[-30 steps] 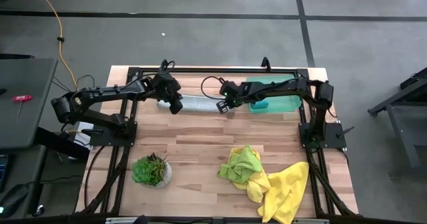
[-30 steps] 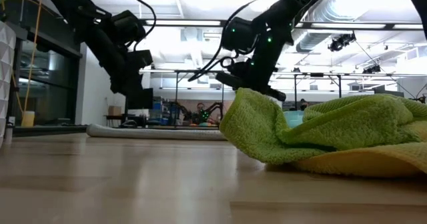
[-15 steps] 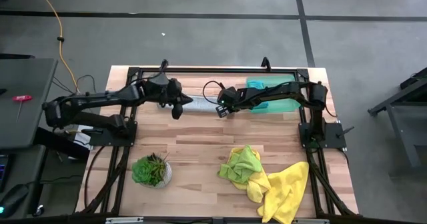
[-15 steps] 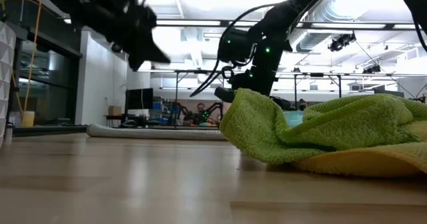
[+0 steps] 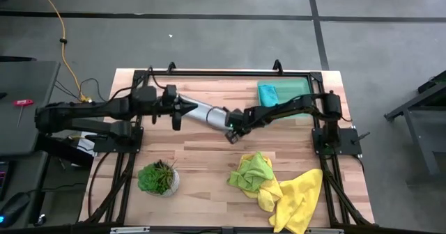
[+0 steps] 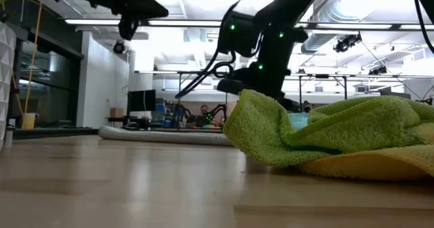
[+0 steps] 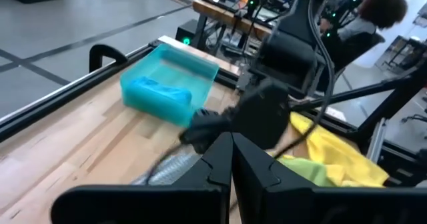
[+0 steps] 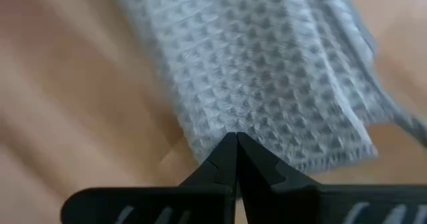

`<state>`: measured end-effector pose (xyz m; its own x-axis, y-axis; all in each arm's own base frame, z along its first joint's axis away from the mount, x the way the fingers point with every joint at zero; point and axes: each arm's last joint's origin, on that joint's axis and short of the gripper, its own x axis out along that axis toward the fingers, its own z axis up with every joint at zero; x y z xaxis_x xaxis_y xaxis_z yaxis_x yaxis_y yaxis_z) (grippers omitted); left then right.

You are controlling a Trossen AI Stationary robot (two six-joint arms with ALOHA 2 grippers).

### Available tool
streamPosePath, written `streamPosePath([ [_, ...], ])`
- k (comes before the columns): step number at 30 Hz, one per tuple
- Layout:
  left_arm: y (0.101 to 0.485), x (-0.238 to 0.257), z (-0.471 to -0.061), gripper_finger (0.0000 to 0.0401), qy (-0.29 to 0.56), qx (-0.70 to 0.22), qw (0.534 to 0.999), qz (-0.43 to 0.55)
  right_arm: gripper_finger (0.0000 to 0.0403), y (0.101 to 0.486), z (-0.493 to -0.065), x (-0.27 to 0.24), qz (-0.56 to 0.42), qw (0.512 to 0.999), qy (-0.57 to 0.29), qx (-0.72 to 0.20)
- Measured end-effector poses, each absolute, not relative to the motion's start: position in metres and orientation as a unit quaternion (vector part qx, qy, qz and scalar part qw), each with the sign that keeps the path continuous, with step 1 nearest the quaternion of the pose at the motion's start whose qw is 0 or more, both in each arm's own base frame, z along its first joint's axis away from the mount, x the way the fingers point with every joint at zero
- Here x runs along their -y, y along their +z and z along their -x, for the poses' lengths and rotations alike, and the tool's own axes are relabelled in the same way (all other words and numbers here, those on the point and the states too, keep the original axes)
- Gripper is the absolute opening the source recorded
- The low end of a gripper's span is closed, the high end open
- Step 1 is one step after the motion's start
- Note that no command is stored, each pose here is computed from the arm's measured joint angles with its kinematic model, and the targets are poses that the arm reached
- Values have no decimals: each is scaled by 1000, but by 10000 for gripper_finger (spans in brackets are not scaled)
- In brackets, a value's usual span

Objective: Fold microfiber towels
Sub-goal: Fold the gray towel

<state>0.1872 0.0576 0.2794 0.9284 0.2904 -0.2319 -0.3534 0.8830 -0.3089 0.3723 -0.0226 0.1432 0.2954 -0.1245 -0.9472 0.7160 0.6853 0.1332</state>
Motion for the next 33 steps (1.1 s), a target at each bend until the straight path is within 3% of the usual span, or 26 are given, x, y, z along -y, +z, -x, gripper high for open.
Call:
streamPosePath([
  [8,280,-43,-189,0,171,-87,966,174,0,150,-363,-9,-262,744,-261,-557],
  [16,280,-51,-185,0,203,-135,952,184,0,212,-328,-5,-248,758,-297,-525],
  [21,264,-66,-177,0,252,-251,920,167,0,209,-293,-10,-333,757,-268,-494],
  [27,234,-99,-174,0,264,-373,877,147,0,202,-263,-22,-498,769,-226,-330],
  [33,198,-128,-177,0,266,-465,829,161,17,179,-248,-28,-601,723,-234,-248],
])
